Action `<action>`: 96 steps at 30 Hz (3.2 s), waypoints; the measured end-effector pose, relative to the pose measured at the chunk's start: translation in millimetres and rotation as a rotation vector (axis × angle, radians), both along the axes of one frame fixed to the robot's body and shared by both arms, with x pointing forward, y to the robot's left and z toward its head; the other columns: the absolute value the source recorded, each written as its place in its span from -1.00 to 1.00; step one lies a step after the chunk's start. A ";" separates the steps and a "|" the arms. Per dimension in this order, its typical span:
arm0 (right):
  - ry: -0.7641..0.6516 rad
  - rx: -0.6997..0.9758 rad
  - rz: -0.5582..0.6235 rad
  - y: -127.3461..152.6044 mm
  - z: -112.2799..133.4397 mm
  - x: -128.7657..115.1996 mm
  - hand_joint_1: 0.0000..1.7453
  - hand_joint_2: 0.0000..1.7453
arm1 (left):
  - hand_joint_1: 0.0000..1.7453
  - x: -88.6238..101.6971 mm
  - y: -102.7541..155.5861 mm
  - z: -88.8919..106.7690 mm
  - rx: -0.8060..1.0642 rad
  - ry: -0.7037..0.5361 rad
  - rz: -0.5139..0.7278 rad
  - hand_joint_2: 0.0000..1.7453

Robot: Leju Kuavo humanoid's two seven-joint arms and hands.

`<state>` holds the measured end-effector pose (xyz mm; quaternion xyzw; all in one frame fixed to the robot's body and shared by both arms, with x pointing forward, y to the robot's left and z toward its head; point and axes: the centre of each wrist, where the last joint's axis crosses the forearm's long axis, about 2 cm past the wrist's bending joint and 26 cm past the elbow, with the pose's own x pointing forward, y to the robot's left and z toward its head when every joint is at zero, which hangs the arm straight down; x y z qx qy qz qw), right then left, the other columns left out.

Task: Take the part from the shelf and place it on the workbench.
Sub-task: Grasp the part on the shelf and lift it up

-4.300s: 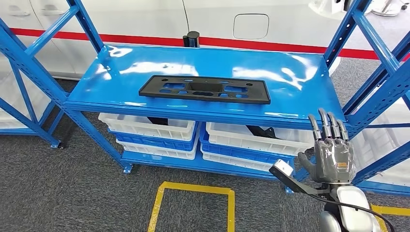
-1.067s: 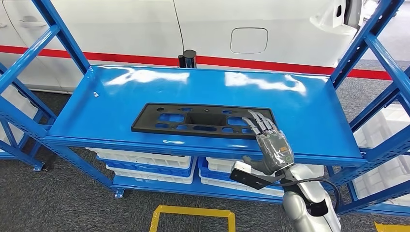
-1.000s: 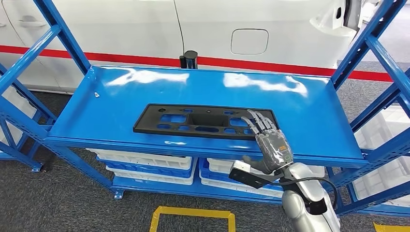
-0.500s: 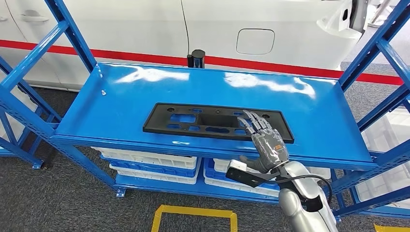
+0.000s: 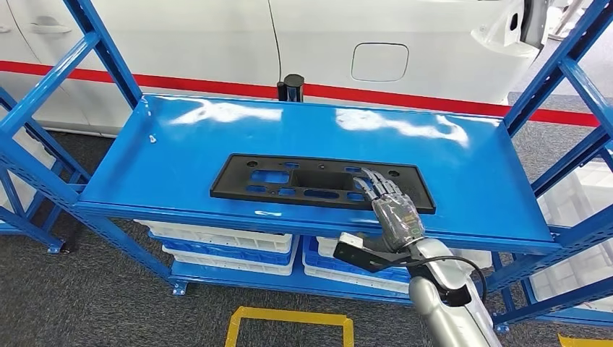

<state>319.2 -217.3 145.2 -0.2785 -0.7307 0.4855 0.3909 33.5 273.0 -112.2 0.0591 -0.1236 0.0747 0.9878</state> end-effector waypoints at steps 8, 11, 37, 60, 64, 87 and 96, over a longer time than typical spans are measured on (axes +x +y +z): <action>0.021 -0.039 -0.045 -1.8 -10.3 6.1 -1.00 1.00 | -1.00 1.3 1.9 0.1 0.005 -0.004 -0.004 -1.00; 0.029 -0.046 -0.052 -2.4 -12.1 7.2 -1.00 1.00 | -1.00 1.3 2.6 0.0 0.006 -0.005 -0.004 -1.00; 0.053 -0.058 -0.061 -4.0 -18.6 7.4 -1.00 1.00 | -1.00 1.3 3.8 0.0 0.009 -0.005 -0.004 -1.00; -0.097 -0.129 -0.264 -16.3 -16.5 -15.7 0.68 1.00 | -1.00 5.5 -12.6 1.6 0.083 -0.004 -0.008 -1.00; -0.096 -0.123 -0.272 -17.6 -16.9 -18.2 0.68 1.00 | -1.00 5.6 -13.3 1.7 0.081 -0.004 -0.008 -1.00; -0.252 -0.110 -0.344 -24.6 13.2 -24.2 -1.00 1.00 | -1.00 6.0 -15.9 1.9 0.076 -0.006 -0.008 -1.00; -0.275 -0.101 -0.350 -26.5 19.7 -23.9 -1.00 1.00 | -1.00 6.2 -16.6 1.9 0.075 -0.006 -0.008 -1.00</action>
